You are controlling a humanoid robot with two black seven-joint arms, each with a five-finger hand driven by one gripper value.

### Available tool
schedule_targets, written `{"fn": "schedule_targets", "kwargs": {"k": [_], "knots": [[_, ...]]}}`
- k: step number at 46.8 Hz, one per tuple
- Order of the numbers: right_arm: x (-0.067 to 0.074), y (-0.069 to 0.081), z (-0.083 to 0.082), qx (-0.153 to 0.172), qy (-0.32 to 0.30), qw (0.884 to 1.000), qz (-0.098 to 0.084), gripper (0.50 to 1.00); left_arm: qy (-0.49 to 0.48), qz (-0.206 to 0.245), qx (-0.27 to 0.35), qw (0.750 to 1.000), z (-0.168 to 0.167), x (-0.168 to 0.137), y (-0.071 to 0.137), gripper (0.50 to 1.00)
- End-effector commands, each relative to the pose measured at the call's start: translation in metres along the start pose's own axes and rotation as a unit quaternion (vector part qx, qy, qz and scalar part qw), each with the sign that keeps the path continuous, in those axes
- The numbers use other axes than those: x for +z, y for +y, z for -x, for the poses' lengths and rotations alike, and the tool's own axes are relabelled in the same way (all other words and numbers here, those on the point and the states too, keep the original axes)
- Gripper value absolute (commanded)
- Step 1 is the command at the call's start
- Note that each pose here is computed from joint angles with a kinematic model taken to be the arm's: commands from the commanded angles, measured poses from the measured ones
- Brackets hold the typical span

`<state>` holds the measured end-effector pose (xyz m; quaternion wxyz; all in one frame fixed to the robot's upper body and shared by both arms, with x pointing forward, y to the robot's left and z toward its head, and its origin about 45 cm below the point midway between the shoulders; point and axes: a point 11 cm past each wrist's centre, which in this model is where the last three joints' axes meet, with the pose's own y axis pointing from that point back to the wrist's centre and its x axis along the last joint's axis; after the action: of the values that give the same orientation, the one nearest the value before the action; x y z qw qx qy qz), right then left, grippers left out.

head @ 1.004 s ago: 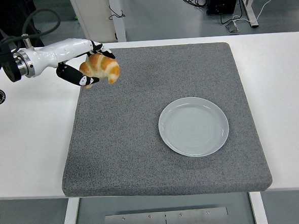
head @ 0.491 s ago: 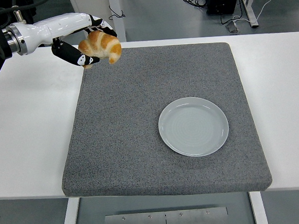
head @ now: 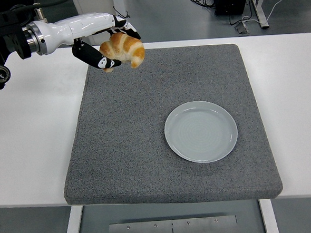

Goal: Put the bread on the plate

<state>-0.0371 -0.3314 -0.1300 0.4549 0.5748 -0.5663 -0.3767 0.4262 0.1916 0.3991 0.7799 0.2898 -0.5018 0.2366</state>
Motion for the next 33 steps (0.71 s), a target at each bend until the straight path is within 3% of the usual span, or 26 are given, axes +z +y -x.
{"fn": "schedule_targets", "kwargs": {"k": [1, 13, 33], "knots": [[0.000, 0.000, 0.000, -0.001, 0.000, 1.000, 0.000, 1.000, 0.000, 0.009, 0.000, 1.000, 0.000, 0.006, -0.005, 0.663], [0.000, 0.000, 0.000, 0.000, 0.000, 1.000, 0.000, 1.000, 0.001, 0.055, 0.000, 0.998, 0.000, 0.040, -0.030, 0.663], [0.000, 0.000, 0.000, 0.000, 0.000, 1.000, 0.000, 1.000, 0.009, 0.104, -0.029, 0.994, 0.028, 0.084, -0.066, 0.664]]}}
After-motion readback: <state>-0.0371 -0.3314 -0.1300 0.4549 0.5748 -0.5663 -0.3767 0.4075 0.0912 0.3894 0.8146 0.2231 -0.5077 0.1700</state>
